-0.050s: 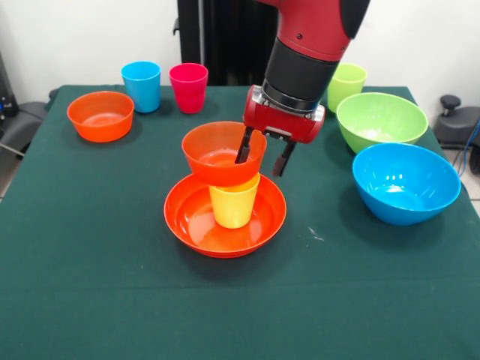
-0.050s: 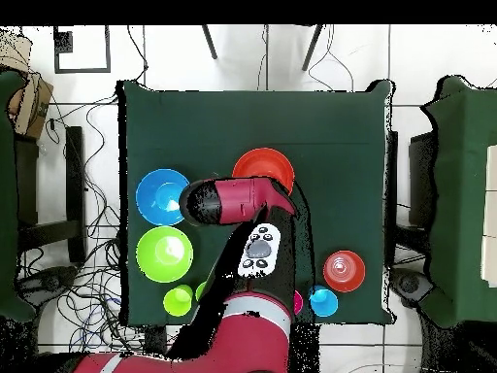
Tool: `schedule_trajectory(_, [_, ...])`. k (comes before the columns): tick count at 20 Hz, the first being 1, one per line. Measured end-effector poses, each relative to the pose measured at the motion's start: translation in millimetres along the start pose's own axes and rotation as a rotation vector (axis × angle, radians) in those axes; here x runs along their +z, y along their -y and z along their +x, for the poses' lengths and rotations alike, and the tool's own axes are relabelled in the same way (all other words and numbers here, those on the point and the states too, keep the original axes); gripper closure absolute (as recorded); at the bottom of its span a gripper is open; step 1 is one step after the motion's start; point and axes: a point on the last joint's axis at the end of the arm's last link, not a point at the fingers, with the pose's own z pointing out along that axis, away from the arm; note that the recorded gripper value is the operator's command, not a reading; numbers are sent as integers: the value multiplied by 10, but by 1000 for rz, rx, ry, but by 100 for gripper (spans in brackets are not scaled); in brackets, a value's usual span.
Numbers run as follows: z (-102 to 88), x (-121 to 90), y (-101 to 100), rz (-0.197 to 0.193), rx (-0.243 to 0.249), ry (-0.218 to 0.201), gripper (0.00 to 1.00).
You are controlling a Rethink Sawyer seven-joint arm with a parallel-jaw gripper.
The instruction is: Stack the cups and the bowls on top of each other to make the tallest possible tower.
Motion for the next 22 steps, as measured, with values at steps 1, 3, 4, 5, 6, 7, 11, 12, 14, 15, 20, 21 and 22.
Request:
schedule_trajectory(1, [0, 0, 0, 0, 0, 0, 0])
schedule_trajectory(3, [0, 0, 0, 0, 0, 0, 0])
schedule_trajectory(4, [0, 0, 0, 0, 0, 0, 0])
schedule_trajectory(5, [0, 0, 0, 0, 0, 0, 0])
schedule_trajectory(6, [0, 0, 0, 0, 0, 0, 0])
schedule_trajectory(7, [0, 0, 0, 0, 0, 0, 0])
schedule_trajectory(11, [1, 0, -1, 0, 0, 0, 100])
schedule_trajectory(12, [1, 0, -1, 0, 0, 0, 100])
schedule_trajectory(14, [3, 1, -1, 0, 0, -1, 100])
schedule_trajectory(15, [3, 1, 0, 0, 0, -1, 100])
schedule_trajectory(20, [4, 0, -2, 0, 0, -1, 100])
schedule_trajectory(21, [6, 1, -6, 0, -1, -1, 100])
schedule_trajectory(22, [7, 0, -6, 0, -1, -1, 100])
